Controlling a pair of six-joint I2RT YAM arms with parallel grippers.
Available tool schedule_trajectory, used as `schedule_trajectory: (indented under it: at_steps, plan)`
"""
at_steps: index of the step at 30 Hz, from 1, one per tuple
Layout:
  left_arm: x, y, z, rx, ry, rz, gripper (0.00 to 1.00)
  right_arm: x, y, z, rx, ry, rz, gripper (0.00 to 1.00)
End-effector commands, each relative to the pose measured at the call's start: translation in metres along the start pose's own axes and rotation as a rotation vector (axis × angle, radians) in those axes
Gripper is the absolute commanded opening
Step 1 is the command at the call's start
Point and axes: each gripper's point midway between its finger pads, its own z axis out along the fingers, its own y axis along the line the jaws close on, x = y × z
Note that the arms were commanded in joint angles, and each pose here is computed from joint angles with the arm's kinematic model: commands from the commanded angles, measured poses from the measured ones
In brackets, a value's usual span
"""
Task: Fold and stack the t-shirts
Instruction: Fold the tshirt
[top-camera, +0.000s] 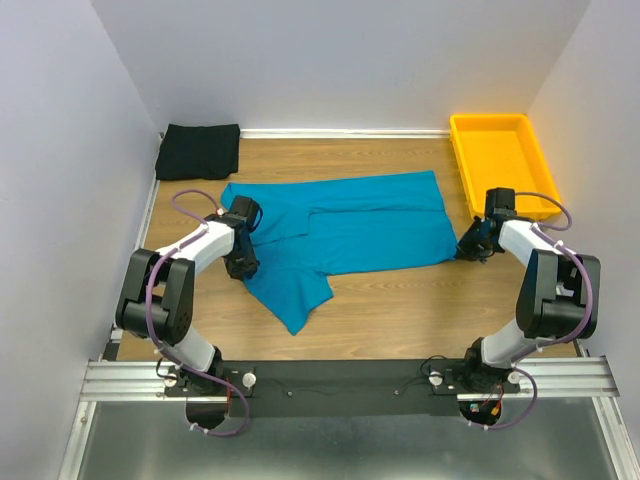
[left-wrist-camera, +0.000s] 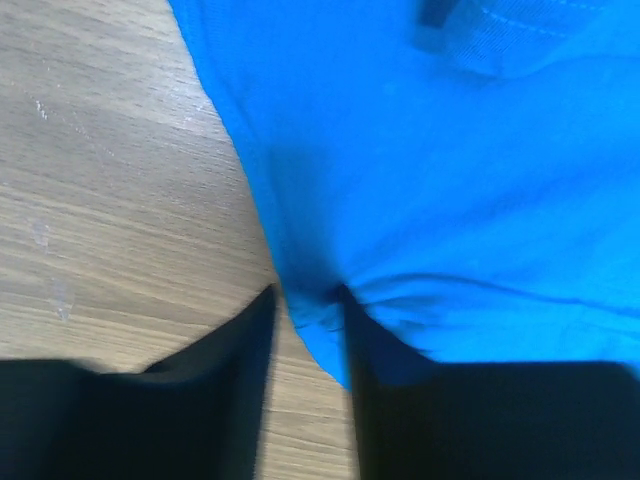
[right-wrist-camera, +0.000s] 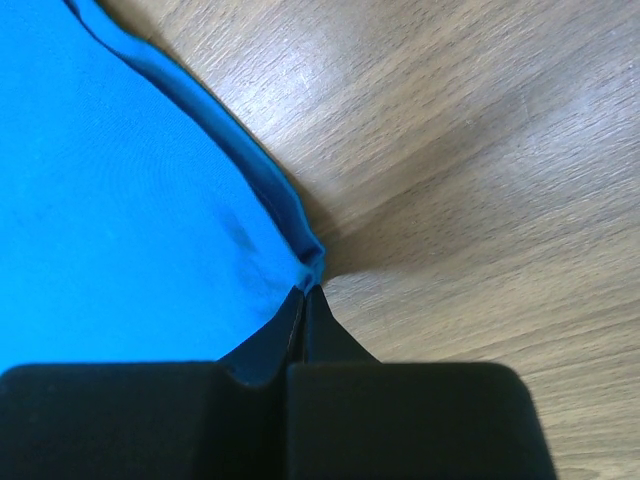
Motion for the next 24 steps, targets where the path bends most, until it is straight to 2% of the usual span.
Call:
schedule_trajectory:
  at_steps: [1,2,5,13,19,24]
  plan:
    - [0.003,0.004,0.005,-0.030,0.008,0.001,0.26,-0.003,0.000,-0.006,-0.007,-0.009,-0.007,0.00]
    - [0.005,0.005,0.006,-0.031,0.014,0.001,0.17,-0.003,0.000,-0.006,-0.007,-0.009,-0.007,0.01]
    - [0.007,0.008,0.004,-0.039,0.012,0.008,0.01,-0.005,0.000,-0.010,-0.001,-0.023,-0.007,0.01]
    - [-0.014,0.016,-0.022,-0.014,-0.044,0.014,0.00,-0.027,0.007,-0.028,0.003,-0.083,-0.012,0.01]
    - [-0.058,0.017,-0.044,0.025,-0.128,0.004,0.00,-0.047,0.026,-0.034,-0.049,-0.098,-0.015,0.01]
    - [-0.078,0.013,-0.046,0.063,-0.138,0.017,0.00,-0.062,0.046,-0.032,-0.109,-0.082,-0.015,0.01]
